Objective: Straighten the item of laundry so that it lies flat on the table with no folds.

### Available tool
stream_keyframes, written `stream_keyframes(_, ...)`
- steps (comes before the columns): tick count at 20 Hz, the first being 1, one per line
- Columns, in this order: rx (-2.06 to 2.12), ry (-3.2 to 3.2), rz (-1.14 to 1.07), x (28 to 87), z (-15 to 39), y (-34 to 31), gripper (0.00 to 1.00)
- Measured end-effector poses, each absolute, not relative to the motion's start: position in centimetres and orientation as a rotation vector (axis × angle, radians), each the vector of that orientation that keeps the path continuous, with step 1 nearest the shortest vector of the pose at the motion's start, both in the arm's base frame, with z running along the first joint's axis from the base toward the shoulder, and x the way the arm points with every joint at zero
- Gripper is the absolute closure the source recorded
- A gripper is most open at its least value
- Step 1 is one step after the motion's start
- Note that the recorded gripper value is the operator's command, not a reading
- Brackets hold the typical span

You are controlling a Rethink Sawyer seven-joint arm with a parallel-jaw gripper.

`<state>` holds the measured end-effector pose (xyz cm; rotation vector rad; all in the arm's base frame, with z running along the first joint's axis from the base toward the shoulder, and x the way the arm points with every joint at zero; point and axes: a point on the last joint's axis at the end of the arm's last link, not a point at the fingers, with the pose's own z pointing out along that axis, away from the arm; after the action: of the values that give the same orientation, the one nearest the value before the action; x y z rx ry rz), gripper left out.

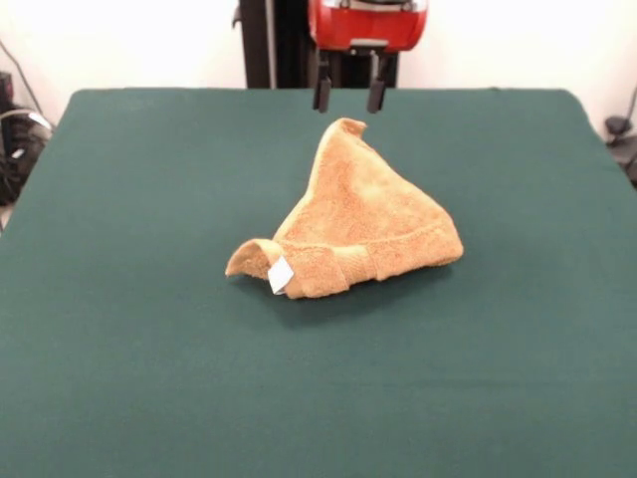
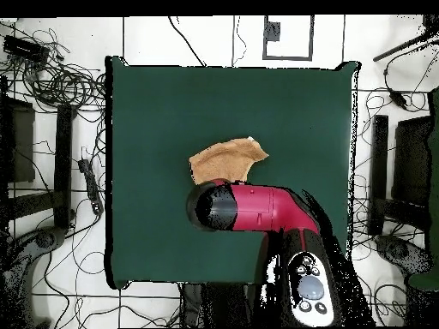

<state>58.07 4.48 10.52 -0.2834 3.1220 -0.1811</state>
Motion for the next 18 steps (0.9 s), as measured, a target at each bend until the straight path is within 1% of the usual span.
stream_keyframes(13, -0.279, 3.079, -0.186, 58.8, 10.3, 4.3, 0.00)
stream_keyframes(18, -0.194, 2.952, -0.175, 60.3, 10.0, 2.3, 0.00)
